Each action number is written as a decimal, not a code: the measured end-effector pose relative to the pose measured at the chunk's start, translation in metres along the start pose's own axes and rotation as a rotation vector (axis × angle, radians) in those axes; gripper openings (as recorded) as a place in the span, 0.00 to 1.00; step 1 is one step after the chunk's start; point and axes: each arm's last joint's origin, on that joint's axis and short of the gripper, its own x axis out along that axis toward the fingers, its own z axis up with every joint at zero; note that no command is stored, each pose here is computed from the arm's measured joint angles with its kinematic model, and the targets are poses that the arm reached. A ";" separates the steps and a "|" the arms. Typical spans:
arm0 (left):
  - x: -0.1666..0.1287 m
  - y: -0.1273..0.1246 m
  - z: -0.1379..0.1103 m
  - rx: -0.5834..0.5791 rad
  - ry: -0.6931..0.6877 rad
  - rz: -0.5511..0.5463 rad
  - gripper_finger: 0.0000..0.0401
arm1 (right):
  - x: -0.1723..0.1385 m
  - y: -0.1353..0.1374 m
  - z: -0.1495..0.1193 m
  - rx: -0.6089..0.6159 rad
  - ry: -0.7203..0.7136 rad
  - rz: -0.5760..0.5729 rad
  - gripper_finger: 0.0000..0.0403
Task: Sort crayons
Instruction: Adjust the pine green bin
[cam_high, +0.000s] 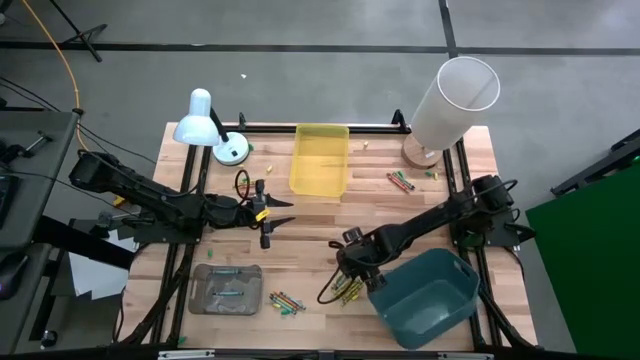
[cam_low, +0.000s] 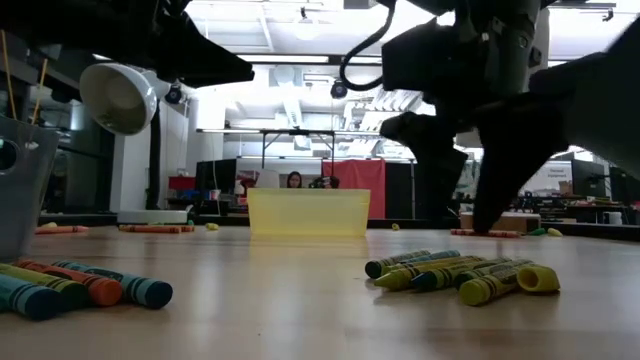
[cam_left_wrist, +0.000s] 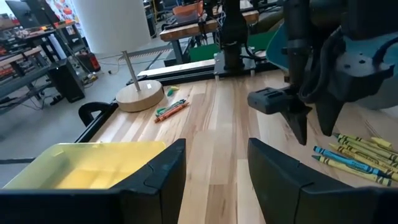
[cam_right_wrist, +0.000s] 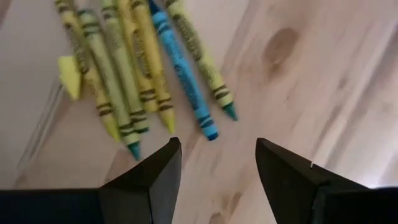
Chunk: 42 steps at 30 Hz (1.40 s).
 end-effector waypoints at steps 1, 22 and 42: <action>0.000 0.000 0.000 0.000 -0.001 0.000 0.40 | -0.001 -0.001 0.000 0.000 0.001 -0.016 0.49; 0.000 -0.001 0.001 -0.020 -0.005 -0.002 0.40 | -0.039 -0.016 0.032 0.015 -0.063 -0.342 0.49; -0.002 -0.005 0.001 -0.031 -0.009 -0.025 0.40 | -0.076 -0.026 -0.025 0.384 0.249 -0.771 0.49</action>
